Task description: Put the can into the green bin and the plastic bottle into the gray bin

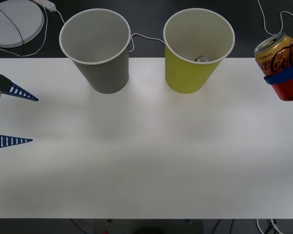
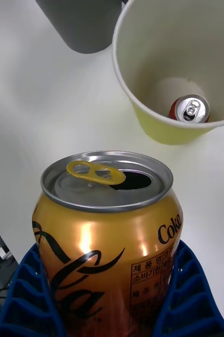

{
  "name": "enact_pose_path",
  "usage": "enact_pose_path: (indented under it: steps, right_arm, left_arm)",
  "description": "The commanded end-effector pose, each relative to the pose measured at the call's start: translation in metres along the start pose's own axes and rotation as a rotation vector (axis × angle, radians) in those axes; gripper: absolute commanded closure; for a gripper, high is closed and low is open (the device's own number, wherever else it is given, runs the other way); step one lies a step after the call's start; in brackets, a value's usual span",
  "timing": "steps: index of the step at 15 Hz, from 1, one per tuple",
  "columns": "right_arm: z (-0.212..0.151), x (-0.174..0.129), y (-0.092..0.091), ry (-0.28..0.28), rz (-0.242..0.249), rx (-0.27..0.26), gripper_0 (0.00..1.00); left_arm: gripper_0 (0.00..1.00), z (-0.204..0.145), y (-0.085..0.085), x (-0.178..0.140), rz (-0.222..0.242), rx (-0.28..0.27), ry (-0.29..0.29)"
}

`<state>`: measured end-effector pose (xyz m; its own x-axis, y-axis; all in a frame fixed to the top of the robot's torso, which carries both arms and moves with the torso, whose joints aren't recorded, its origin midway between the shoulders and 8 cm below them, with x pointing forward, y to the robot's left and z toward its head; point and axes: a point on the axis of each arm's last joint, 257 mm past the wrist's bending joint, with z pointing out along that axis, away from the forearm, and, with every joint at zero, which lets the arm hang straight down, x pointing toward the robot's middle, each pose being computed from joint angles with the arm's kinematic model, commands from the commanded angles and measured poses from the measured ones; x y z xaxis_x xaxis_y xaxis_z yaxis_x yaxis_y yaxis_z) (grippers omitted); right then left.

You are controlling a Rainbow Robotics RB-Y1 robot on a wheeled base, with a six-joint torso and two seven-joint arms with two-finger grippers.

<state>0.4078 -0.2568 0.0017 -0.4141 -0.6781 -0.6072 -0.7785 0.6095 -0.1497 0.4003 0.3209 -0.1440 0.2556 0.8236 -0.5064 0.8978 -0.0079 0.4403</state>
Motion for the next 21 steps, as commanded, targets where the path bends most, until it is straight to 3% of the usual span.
enact_pose_path:
  steps: [1,8,12,21]
  right_arm:
    - [0.003,-0.023,-0.015,0.003,-0.004,0.010,1.00]
    - [0.029,-0.078,-0.047,0.018,0.045,-0.001,1.00]
    - [0.051,-0.108,-0.066,0.033,0.052,0.037,1.00]
    - [0.120,-0.156,-0.081,0.058,0.066,0.090,1.00]
  left_arm:
    - [0.00,0.000,0.000,0.000,0.000,0.000,0.000]
    - [0.00,0.000,0.000,0.000,0.000,0.000,0.000]
    - [0.00,0.000,0.000,0.000,0.000,0.000,0.000]
    - [0.00,0.000,0.000,0.000,0.000,0.000,0.000]
